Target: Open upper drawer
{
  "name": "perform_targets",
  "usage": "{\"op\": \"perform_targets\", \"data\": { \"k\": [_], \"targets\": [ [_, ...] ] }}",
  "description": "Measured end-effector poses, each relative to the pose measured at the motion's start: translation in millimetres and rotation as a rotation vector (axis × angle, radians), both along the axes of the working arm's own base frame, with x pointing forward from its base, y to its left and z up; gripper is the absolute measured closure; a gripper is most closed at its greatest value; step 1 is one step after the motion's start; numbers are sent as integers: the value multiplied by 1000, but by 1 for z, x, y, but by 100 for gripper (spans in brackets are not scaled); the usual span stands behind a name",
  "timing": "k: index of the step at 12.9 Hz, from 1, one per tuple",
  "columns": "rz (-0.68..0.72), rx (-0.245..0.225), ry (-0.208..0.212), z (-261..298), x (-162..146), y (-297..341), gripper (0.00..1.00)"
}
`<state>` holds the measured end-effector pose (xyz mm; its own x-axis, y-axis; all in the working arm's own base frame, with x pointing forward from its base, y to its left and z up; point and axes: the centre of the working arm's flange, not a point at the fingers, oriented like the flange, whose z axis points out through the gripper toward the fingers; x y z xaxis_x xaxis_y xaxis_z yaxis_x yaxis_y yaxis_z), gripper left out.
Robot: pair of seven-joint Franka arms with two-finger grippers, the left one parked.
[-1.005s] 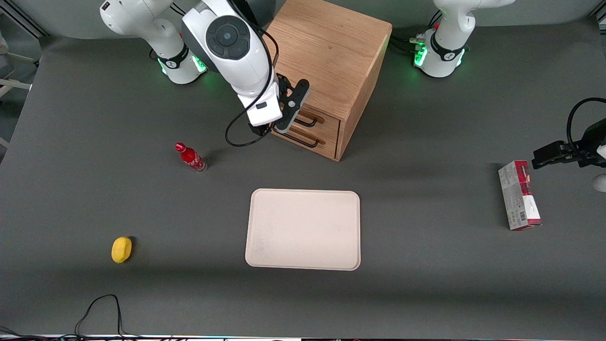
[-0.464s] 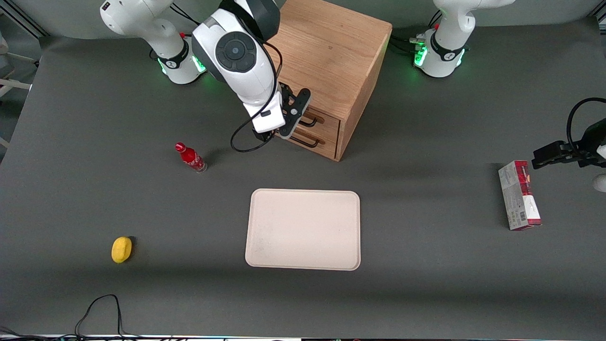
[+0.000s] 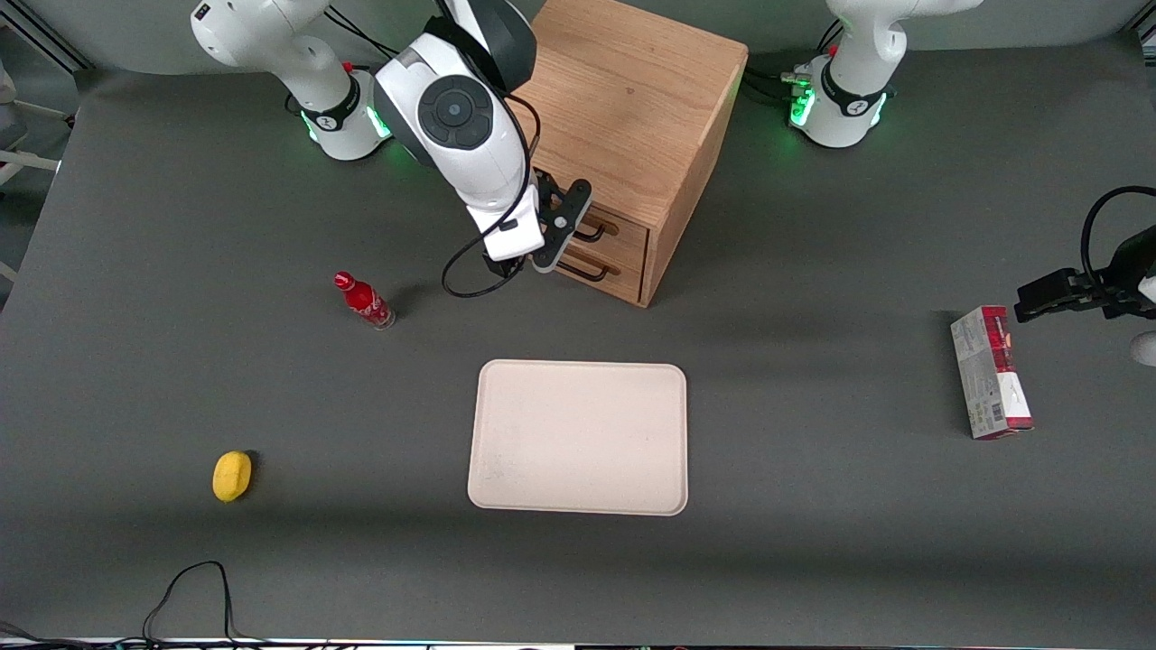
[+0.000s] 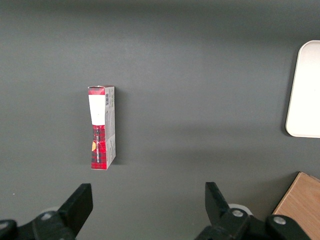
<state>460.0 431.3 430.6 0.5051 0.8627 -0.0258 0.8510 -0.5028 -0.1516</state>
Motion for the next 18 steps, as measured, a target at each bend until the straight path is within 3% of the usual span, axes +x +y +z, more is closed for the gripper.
{"op": "perform_targets", "data": {
  "k": [9, 18],
  "targets": [
    [10, 7, -12, -6, 1, 0, 0],
    [189, 45, -41, -4, 1, 3, 0]
  ]
}}
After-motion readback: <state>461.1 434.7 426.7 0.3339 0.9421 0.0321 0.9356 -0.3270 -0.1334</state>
